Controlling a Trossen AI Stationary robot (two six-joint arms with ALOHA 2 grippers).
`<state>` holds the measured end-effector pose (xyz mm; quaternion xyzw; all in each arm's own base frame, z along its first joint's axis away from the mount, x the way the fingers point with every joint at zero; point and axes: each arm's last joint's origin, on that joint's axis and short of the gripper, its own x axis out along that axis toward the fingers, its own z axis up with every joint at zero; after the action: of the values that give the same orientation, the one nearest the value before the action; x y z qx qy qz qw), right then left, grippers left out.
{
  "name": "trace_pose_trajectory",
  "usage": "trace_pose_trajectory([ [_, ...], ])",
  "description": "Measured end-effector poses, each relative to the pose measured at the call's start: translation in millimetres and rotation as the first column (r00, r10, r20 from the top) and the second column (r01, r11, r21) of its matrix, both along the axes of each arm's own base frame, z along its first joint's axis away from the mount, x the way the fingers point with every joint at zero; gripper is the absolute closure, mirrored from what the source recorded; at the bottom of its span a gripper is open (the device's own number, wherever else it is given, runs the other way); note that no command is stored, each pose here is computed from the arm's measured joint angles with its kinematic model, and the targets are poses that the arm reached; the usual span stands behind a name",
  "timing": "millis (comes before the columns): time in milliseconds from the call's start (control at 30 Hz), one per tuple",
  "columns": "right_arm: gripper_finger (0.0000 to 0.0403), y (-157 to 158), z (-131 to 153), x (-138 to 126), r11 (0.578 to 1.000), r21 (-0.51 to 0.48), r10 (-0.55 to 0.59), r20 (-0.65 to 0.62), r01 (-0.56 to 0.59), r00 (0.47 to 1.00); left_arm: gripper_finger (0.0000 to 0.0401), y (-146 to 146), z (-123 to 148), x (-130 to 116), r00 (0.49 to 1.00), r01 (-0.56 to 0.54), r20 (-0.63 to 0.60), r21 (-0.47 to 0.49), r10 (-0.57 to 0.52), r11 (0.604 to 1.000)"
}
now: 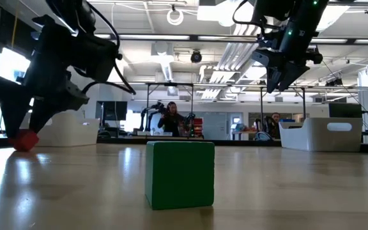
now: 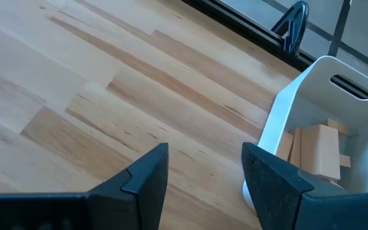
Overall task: Sort & place blocks by color
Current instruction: Put the red block into the white bin
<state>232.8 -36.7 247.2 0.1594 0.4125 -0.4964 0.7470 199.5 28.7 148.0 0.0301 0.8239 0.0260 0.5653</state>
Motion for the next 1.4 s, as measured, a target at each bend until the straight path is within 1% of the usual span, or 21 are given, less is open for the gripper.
trace_pose_trajectory([
  [400, 0.0217, 0, 0, 0, 1.000, 0.001, 0.002, 0.000, -0.002, 1.000, 0.0219, 1, -10, 6, 1.000, 0.000, 0.005, 0.003, 0.000, 1.000],
  [533, 0.0217, 0, 0, 0, 1.000, 0.003, 0.002, 0.000, -0.002, 1.000, 0.0244, 1, -11, 6, 1.000, 0.002, -0.001, 0.008, -0.001, 1.000],
  [700, 0.0217, 1, 0, 0, 1.000, 0.024, 0.011, 0.000, -0.011, 1.000, 0.0297, 1, -11, 6, 1.000, -0.020, -0.006, 0.016, 0.020, 1.000],
  [900, 0.0217, 5, -1, 1, 0.998, 0.040, 0.049, -0.012, -0.048, 0.999, 0.0301, 1, -8, 6, 0.999, -0.032, 0.015, 0.023, 0.032, 0.999],
  [1067, 0.0217, 17, -1, 3, 0.994, 0.036, 0.107, -0.011, -0.106, 0.994, 0.0292, 2, 4, 13, 0.993, -0.087, 0.086, 0.052, 0.083, 0.995],
  [1200, 0.0217, 28, 1, 8, 0.981, 0.023, 0.190, 0.018, -0.191, 0.982, 0.0295, 3, 20, 23, 0.978, -0.135, 0.165, 0.063, 0.123, 0.989],
  [1300, 0.0217, 35, 3, 14, 0.965, 0.011, 0.261, 0.055, -0.262, 0.964, 0.0299, 4, 34, 30, 0.963, -0.156, 0.232, 0.070, 0.136, 0.985],
  [1400, 0.0217, 40, 5, 21, 0.936, 0.009, 0.349, 0.091, -0.351, 0.933, 0.0296, 5, 48, 33, 0.947, -0.173, 0.292, 0.107, 0.136, 0.979],
])
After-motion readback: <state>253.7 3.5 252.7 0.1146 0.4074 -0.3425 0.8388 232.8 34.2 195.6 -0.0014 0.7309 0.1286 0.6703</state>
